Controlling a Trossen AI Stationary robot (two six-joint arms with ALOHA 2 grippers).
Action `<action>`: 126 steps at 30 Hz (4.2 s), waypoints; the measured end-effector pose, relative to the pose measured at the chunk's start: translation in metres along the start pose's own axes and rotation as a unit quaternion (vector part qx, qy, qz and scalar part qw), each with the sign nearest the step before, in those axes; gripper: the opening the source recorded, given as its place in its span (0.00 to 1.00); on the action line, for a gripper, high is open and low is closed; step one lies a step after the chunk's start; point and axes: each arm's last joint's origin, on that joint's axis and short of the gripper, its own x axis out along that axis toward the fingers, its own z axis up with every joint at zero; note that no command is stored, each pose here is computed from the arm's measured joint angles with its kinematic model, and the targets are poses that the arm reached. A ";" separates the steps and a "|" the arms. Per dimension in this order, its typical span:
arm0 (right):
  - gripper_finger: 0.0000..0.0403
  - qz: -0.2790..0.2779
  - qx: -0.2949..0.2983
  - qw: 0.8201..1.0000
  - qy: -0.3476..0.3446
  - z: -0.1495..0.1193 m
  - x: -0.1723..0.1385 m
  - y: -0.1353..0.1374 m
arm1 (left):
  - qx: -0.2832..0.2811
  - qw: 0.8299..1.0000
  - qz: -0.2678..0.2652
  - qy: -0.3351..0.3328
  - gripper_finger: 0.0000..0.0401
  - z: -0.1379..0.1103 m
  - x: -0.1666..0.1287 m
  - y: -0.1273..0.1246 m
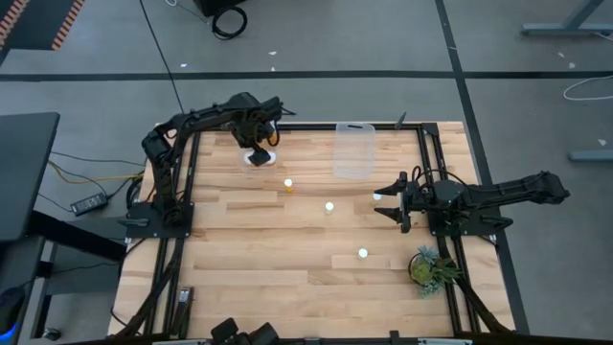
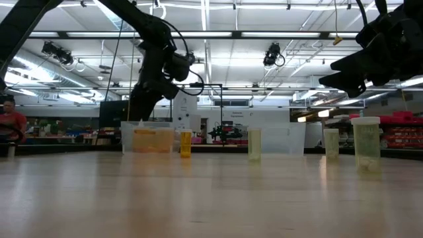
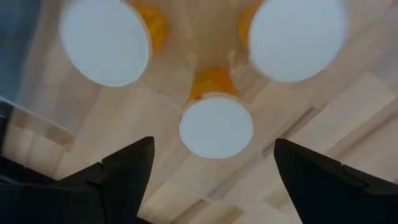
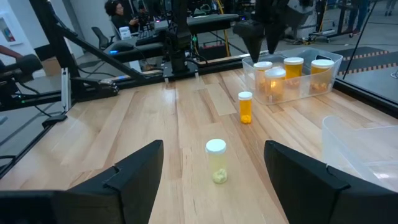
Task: Pick and place medicine bottles into bin by pill shape (circle, oval)
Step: Put the small yellow pill bottle into the right transparent bin
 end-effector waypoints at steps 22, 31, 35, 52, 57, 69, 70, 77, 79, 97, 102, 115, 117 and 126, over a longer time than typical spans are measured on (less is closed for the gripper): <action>0.71 0.000 0.000 1.000 0.000 0.000 0.000 0.000 | 0.104 0.971 0.039 -0.214 0.85 -0.033 -0.131 -0.054; 0.71 0.000 0.000 1.000 0.000 0.000 0.000 0.000 | 0.125 0.915 0.017 -0.384 0.85 -0.101 -0.198 -0.073; 0.71 0.000 0.000 1.000 0.000 0.000 0.000 0.000 | 0.128 0.894 0.002 -0.430 0.85 -0.130 -0.217 -0.077; 0.71 0.000 0.000 1.000 0.000 0.000 0.000 0.000 | 0.108 0.841 -0.019 -0.529 0.85 -0.208 -0.164 -0.068; 0.71 0.000 0.000 1.000 0.000 0.000 0.000 0.000 | 0.107 0.815 -0.058 -0.567 0.85 -0.216 -0.130 -0.069; 0.71 0.000 0.000 1.000 0.000 0.000 0.000 0.000 | 0.138 0.723 -0.108 -0.668 0.85 -0.213 -0.066 -0.085; 0.71 0.000 0.000 1.000 0.000 0.000 0.000 0.000 | 0.144 0.716 -0.107 -0.674 0.85 -0.212 -0.063 -0.087; 0.71 0.000 0.000 1.000 0.000 0.000 0.000 0.000 | 0.164 0.710 -0.116 -0.675 0.85 -0.208 -0.028 -0.097; 0.71 0.000 0.000 1.000 0.000 0.000 0.000 0.000 | 0.170 0.709 -0.118 -0.674 0.85 -0.209 -0.016 -0.099; 0.71 0.000 0.000 1.000 0.000 0.000 0.000 0.000 | 0.192 0.646 -0.100 -0.732 0.85 -0.230 0.022 -0.092; 0.71 0.000 0.000 1.000 0.000 0.000 0.000 0.000 | 0.189 0.630 -0.099 -0.747 0.85 -0.237 0.030 -0.088; 0.71 0.000 0.000 1.000 0.000 0.000 0.000 0.000 | 0.177 0.614 -0.107 -0.761 0.85 -0.249 0.047 -0.082; 0.71 0.000 0.000 1.000 0.000 0.000 0.000 0.000 | 0.176 0.615 -0.108 -0.761 0.85 -0.250 0.047 -0.081; 0.71 0.004 0.061 0.997 -0.043 0.008 0.000 0.001 | 0.177 0.602 -0.104 -0.772 0.85 -0.254 0.045 -0.079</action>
